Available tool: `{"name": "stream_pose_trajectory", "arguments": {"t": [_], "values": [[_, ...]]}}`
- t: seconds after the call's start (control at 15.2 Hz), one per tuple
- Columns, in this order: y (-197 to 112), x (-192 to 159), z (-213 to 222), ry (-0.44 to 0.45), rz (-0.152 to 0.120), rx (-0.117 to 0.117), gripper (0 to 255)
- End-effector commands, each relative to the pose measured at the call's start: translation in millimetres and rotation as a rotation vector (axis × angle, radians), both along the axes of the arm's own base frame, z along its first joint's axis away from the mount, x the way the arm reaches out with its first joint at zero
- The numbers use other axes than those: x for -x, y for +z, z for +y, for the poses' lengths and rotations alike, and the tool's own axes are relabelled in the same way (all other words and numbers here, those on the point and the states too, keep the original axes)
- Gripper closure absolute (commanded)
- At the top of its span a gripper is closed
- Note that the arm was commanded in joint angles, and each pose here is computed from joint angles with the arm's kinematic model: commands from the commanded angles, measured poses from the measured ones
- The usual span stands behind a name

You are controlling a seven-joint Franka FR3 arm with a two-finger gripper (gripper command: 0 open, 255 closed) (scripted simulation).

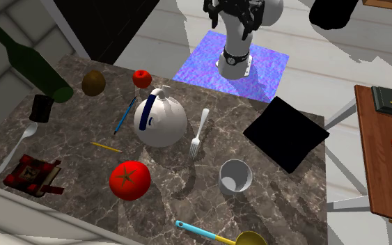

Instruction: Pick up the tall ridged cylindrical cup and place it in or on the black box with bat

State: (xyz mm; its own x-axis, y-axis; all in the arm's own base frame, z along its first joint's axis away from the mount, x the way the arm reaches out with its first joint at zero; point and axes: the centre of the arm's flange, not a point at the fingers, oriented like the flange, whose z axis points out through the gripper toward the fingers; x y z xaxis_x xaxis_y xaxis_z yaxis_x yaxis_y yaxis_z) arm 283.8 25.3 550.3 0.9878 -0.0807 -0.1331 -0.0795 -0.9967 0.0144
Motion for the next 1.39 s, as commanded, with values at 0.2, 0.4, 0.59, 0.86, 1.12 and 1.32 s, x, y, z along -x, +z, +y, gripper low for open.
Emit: {"name": "stream_pose_trajectory", "arguments": {"t": [0.2, 0.4, 0.59, 0.86, 1.12, 1.32], "values": [[-15, -33, 11, 0.002, -0.007, -0.012, 0], [-30, -66, 23, 0.005, -0.013, -0.025, 0], [-44, -100, 35, 0.007, -0.02, -0.037, 0], [-62, -144, 51, 0.01, -0.029, -0.054, 0], [-80, -189, 67, 0.014, -0.038, -0.071, 0], [-93, -222, 80, 0.016, -0.045, -0.083, 0]]}}
